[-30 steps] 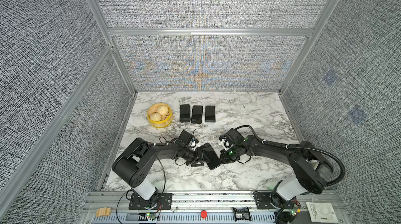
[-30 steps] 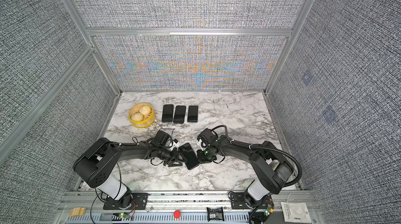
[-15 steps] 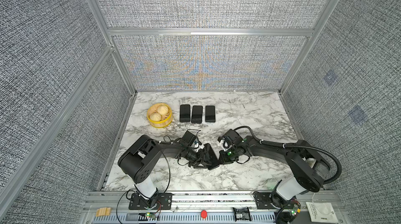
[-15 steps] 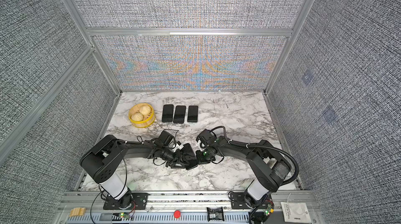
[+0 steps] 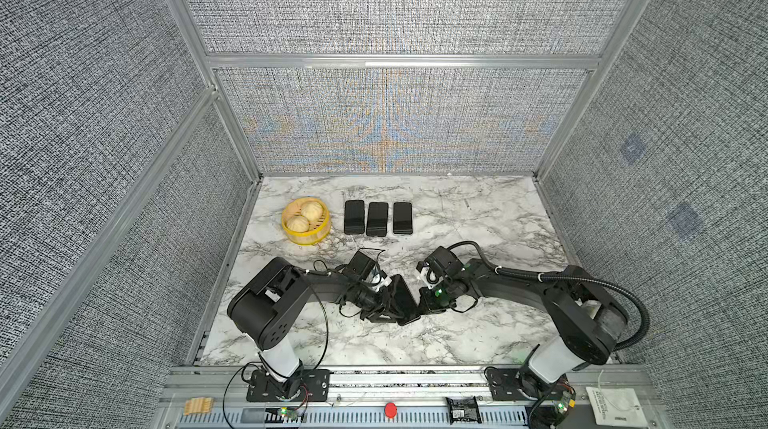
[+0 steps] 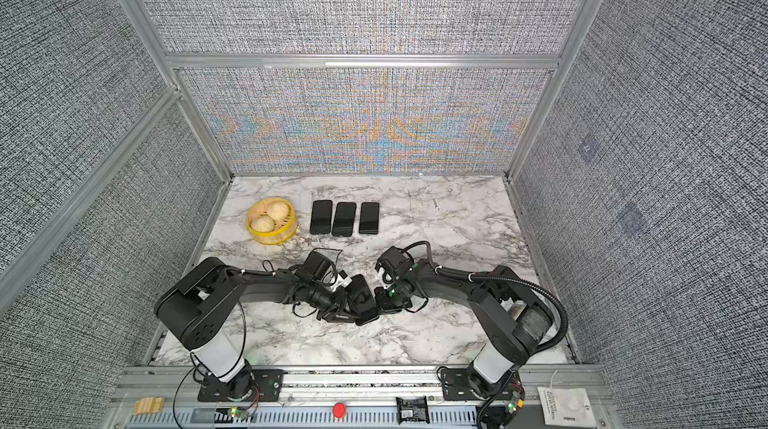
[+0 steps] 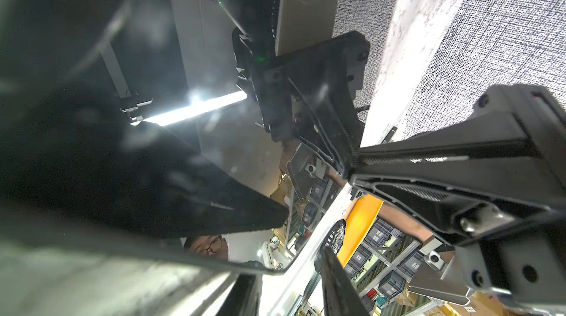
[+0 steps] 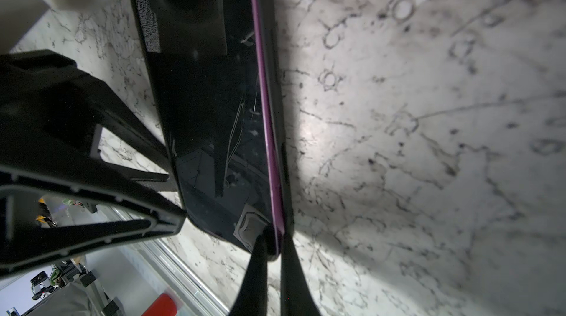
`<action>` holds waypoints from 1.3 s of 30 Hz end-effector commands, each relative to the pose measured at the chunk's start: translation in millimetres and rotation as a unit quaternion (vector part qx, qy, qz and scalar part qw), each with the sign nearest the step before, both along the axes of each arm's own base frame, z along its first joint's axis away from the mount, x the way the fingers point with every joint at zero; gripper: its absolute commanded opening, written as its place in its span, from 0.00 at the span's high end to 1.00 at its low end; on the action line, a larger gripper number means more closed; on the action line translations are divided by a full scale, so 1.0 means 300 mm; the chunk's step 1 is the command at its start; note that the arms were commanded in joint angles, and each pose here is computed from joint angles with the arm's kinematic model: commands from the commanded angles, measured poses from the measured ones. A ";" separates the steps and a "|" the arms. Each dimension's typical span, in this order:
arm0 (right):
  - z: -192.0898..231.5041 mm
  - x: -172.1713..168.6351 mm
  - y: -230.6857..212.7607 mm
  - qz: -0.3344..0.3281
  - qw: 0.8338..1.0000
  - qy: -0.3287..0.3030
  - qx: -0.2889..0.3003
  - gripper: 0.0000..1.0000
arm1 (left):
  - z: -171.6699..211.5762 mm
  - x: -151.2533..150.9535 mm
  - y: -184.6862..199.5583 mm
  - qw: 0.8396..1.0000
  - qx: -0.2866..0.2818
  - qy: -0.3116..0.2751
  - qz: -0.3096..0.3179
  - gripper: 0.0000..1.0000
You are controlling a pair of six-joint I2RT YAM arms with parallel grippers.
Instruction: Put the phone into the phone case
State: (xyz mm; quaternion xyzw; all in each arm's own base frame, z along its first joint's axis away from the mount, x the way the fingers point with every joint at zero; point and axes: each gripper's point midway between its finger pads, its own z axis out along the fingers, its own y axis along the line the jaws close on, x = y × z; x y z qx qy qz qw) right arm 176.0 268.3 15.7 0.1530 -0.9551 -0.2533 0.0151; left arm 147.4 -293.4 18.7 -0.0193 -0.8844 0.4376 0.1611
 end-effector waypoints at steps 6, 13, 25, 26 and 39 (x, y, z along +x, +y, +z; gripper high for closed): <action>-0.101 -0.031 0.003 0.020 0.999 0.007 -0.023 0.92 | -0.054 0.026 0.007 0.999 0.036 -0.010 0.026 0.66; -0.126 -0.035 -0.012 0.018 0.999 0.010 -0.038 0.94 | -0.058 0.026 0.005 0.999 0.034 -0.007 0.025 0.66; -0.055 -0.006 -0.029 0.057 0.989 -0.052 -0.123 0.98 | -0.060 0.021 0.014 0.999 0.041 -0.007 0.026 0.66; -0.021 0.001 -0.019 0.061 0.989 -0.065 -0.121 0.98 | -0.059 0.020 0.016 0.999 0.042 -0.008 0.026 0.66; 0.104 0.035 -0.008 0.059 0.987 -0.112 -0.100 0.75 | -0.047 0.029 0.027 0.998 0.045 -0.020 0.030 0.66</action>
